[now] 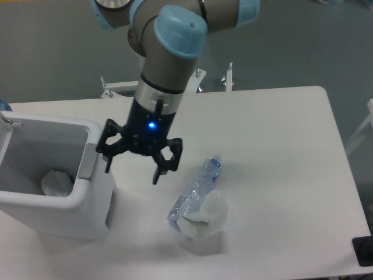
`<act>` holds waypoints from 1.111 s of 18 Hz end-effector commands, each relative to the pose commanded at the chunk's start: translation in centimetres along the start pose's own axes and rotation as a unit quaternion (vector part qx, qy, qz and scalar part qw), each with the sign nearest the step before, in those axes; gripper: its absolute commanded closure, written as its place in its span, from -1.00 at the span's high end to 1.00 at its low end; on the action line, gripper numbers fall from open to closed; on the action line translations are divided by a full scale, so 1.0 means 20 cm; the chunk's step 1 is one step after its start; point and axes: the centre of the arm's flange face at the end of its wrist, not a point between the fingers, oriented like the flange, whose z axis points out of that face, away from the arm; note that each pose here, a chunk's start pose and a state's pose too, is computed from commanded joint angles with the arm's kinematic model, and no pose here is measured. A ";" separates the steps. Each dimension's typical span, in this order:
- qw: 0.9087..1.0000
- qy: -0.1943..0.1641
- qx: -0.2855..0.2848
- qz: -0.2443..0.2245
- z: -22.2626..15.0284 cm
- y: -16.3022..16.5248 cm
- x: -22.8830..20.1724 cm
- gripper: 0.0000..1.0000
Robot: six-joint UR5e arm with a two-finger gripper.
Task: Open the trash can
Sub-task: 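Withdraw the gripper from the open trash can toward the bottle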
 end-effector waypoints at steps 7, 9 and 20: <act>0.994 -0.084 -0.056 0.047 0.09 0.08 -0.35 1.00; 0.987 -0.107 -0.086 0.085 0.15 0.11 -0.46 1.00; 0.921 -0.132 -0.214 0.299 0.25 0.29 -0.91 1.00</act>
